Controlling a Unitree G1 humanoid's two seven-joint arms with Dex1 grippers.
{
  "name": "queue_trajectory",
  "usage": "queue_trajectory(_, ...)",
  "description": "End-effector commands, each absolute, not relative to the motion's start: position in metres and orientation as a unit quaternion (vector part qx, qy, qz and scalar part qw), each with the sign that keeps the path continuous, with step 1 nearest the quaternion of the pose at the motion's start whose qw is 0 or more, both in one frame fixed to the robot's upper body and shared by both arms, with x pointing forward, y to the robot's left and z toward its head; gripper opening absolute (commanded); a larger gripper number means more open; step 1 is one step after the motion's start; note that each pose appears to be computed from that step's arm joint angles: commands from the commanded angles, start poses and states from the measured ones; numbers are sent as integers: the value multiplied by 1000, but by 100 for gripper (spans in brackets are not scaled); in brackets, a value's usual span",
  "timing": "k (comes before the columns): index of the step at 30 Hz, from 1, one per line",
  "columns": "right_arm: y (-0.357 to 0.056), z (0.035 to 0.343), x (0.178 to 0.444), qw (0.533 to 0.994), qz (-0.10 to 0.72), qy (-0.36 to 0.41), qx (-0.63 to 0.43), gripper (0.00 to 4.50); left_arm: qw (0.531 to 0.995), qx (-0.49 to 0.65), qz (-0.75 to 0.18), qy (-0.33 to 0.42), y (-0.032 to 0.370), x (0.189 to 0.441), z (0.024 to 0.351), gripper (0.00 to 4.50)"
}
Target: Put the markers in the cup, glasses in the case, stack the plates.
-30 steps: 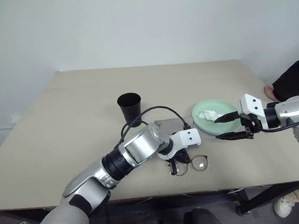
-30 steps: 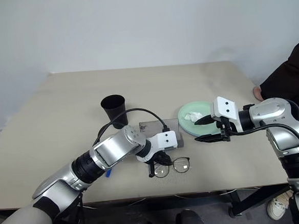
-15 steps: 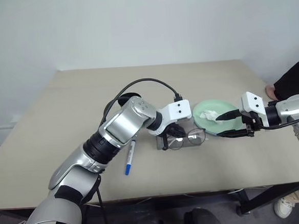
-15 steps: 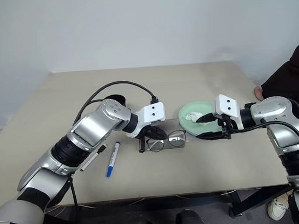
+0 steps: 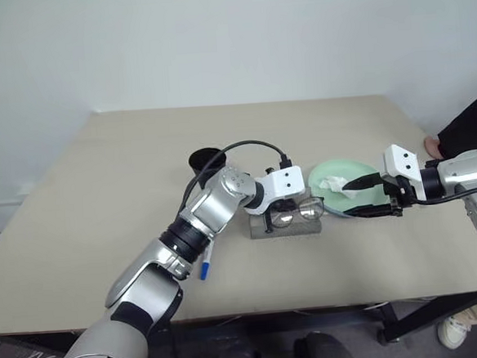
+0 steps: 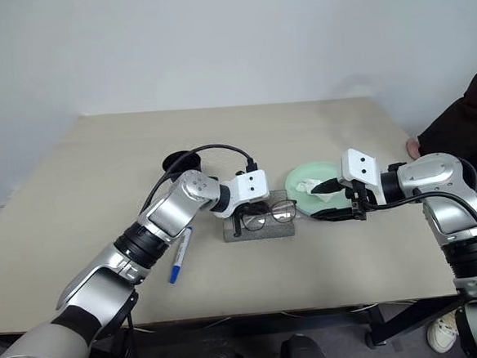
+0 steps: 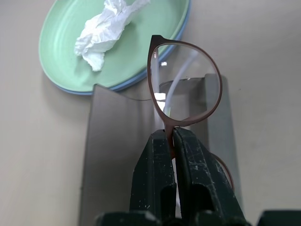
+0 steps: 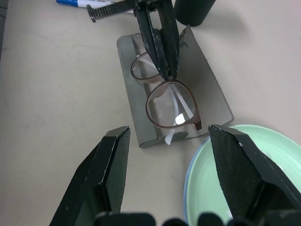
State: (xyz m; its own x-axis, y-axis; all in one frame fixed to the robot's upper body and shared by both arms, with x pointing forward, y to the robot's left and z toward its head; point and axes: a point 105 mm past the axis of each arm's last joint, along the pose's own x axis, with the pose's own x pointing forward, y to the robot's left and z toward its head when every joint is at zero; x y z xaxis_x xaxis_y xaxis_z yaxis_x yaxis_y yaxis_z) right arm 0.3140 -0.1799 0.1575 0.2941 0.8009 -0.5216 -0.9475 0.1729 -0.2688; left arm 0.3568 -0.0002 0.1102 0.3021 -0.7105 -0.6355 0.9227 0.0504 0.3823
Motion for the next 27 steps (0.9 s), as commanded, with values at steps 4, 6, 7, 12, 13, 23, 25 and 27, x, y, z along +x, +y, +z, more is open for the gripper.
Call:
queue_trajectory(4,-176,172,316,757,575,105,-291,288,710,410,-557,133,9,369,109,5)
queue_trajectory(6,-176,172,316,757,576,105,-290,288,713,413,-552,130,11,375,114,5)
queue_trajectory(7,-176,171,316,757,576,105,-290,288,713,414,-550,129,12,377,116,5)
queue_trajectory(12,-175,171,316,758,576,105,-289,288,716,414,-548,127,19,384,125,5)
queue_trajectory(13,-175,171,316,758,576,105,-289,288,716,415,-547,127,20,386,125,5)
queue_trajectory(23,-174,172,315,758,576,104,-290,288,685,412,-583,143,10,364,96,5)
queue_trajectory(25,-174,172,315,758,576,103,-290,288,679,411,-591,146,8,359,93,5)
queue_trajectory(27,-173,172,315,757,576,103,-290,288,673,411,-596,150,7,356,91,5)
